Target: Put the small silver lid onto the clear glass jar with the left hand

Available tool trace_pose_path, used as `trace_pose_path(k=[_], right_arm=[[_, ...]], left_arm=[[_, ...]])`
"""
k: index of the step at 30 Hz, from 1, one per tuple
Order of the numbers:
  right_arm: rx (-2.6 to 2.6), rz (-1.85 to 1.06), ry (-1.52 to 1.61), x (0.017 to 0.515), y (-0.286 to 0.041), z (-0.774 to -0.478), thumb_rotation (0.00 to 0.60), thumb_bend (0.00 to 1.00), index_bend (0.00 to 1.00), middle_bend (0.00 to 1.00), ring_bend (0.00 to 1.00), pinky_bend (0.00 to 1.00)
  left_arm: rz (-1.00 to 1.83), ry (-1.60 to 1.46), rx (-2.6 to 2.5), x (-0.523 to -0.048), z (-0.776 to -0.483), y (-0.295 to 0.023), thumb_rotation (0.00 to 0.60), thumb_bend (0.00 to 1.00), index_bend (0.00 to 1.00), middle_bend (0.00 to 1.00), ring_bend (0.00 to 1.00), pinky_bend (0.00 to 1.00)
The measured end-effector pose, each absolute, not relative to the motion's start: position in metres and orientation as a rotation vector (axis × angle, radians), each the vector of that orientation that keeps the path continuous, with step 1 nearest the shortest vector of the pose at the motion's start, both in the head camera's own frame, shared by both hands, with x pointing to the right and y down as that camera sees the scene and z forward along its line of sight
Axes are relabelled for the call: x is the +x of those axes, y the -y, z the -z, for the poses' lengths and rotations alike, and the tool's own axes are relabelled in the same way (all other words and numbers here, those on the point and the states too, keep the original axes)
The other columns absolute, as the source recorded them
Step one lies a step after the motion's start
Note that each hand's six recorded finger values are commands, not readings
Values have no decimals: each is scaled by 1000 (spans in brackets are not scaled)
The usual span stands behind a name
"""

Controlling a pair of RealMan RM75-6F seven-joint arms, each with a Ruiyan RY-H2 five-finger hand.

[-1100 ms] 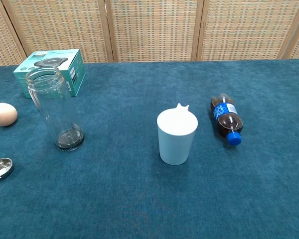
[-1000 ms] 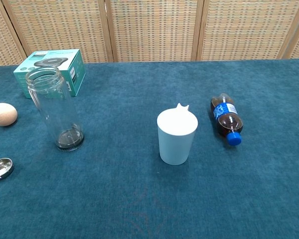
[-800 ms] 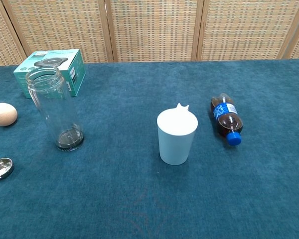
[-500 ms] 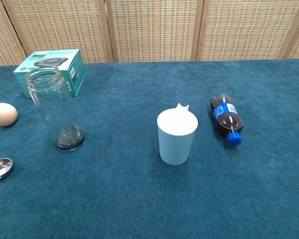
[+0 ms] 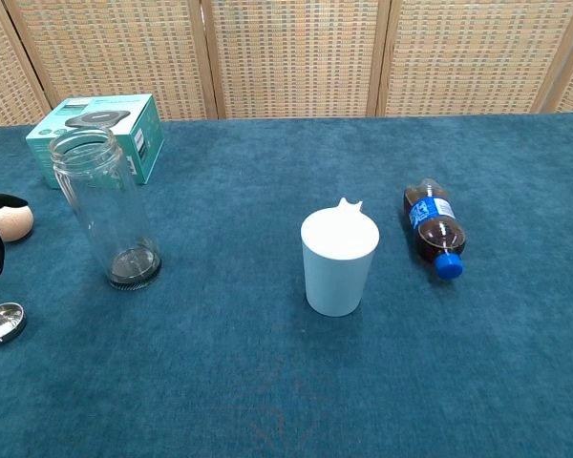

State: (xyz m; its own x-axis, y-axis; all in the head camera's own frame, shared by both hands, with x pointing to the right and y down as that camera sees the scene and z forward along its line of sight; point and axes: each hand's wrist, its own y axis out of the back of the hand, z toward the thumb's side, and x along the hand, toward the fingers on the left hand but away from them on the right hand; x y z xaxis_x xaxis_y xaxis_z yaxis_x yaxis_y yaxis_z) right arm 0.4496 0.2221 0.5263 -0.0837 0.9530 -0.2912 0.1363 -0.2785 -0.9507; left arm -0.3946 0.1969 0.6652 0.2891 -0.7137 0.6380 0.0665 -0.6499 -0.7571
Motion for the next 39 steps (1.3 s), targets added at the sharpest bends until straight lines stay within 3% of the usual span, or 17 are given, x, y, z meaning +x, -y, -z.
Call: trace_pose_path(k=[13,39], right_arm=[[-1471,-1453,1228,451,-221,-528,600,0,0,0,0,0],[-1481,-1464,1228,453,-221,-530,600,0,0,0,0,0]], left_arm=[[1397,-445,-1832,-393,-688,-202,600,330,514,0,0,0],[1423,-424,-1840,-391,-702,-204,600,401,574,0,0,0]])
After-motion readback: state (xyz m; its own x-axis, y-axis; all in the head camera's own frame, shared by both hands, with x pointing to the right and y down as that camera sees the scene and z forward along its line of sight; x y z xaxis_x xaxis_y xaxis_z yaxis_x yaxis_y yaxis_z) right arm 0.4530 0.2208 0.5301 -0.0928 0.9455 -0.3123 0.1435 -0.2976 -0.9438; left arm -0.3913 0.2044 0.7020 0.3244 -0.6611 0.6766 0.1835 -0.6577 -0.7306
